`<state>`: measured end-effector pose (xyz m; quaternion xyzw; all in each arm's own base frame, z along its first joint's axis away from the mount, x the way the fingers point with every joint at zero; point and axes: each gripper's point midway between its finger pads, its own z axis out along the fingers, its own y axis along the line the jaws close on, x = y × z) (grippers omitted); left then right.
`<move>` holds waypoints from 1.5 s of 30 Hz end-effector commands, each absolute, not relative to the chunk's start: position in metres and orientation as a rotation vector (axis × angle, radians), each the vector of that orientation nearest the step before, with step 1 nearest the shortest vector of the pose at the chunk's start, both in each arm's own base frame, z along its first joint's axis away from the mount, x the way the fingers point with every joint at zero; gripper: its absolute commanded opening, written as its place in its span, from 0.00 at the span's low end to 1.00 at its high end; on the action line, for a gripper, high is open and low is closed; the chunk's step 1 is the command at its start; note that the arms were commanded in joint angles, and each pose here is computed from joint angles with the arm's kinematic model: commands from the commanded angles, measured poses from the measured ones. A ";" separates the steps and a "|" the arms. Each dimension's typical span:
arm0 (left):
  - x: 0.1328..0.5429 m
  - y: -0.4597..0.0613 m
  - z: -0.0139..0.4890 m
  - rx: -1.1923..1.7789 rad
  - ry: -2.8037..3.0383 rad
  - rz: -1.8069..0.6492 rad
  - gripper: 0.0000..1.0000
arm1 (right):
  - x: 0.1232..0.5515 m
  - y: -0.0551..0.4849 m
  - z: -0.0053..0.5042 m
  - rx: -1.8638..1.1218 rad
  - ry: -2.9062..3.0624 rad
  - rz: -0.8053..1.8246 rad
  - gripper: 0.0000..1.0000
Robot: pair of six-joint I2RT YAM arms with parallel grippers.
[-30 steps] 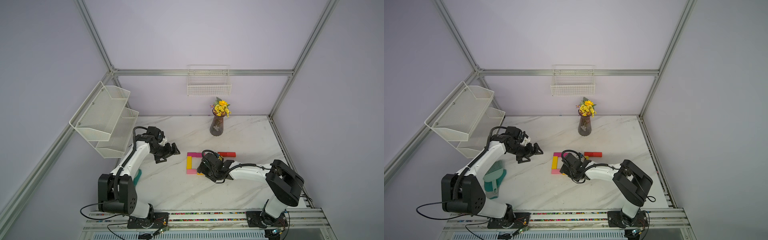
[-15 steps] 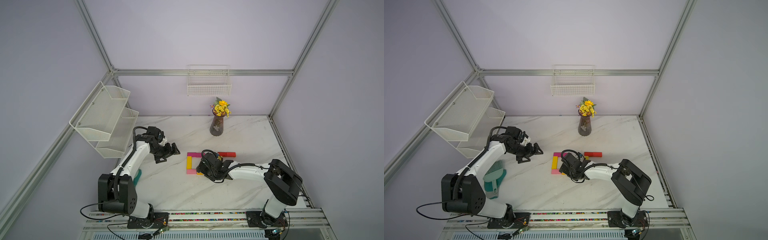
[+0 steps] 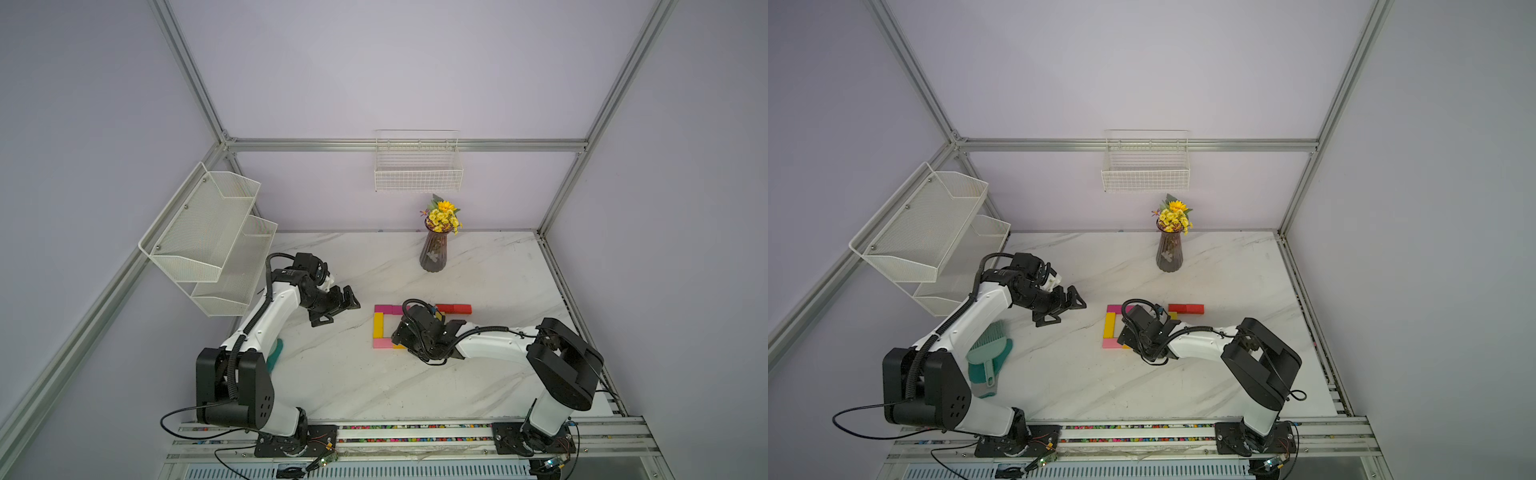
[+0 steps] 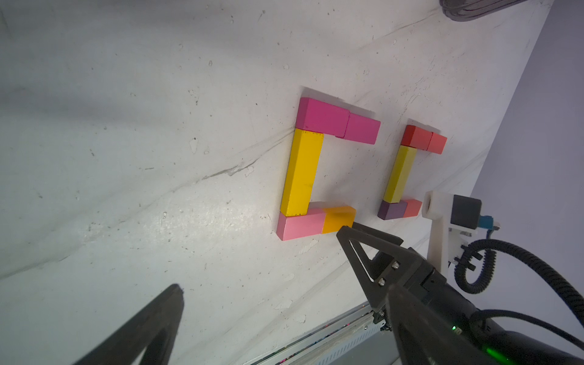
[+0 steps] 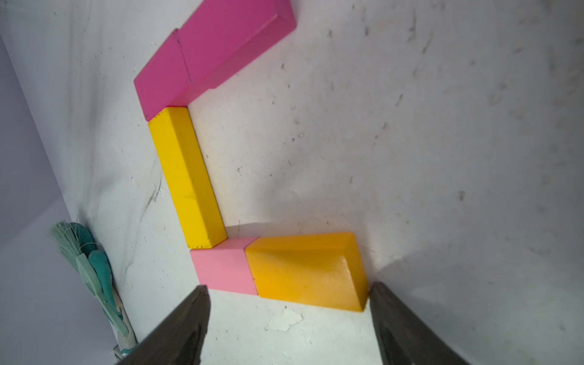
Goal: Assemble the letter c with building blocks
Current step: Assemble the building block at the center of the board, then reset both arms
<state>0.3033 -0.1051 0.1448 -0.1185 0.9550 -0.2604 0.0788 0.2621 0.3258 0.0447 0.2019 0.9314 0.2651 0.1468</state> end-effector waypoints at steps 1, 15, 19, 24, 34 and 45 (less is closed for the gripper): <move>0.309 -0.106 0.151 -0.349 2.828 -0.803 1.00 | 0.259 0.326 0.038 0.617 2.698 0.744 0.82; 0.323 -0.091 0.213 -0.338 2.612 -0.696 1.00 | 0.271 0.279 0.168 0.501 2.468 0.772 0.97; 0.332 -0.055 0.257 -0.427 2.365 -0.476 1.00 | 0.302 0.217 0.217 0.521 2.353 0.630 0.97; 0.320 0.000 0.297 -0.535 1.986 -0.211 1.00 | 0.342 0.094 0.257 0.624 2.082 0.208 0.97; 0.294 0.042 0.261 -0.414 1.674 0.109 1.00 | 0.350 -0.048 0.196 0.729 1.897 -0.297 0.97; 0.362 0.043 0.185 -0.240 1.728 0.309 1.00 | 0.404 -0.041 0.102 0.420 1.895 -0.205 0.97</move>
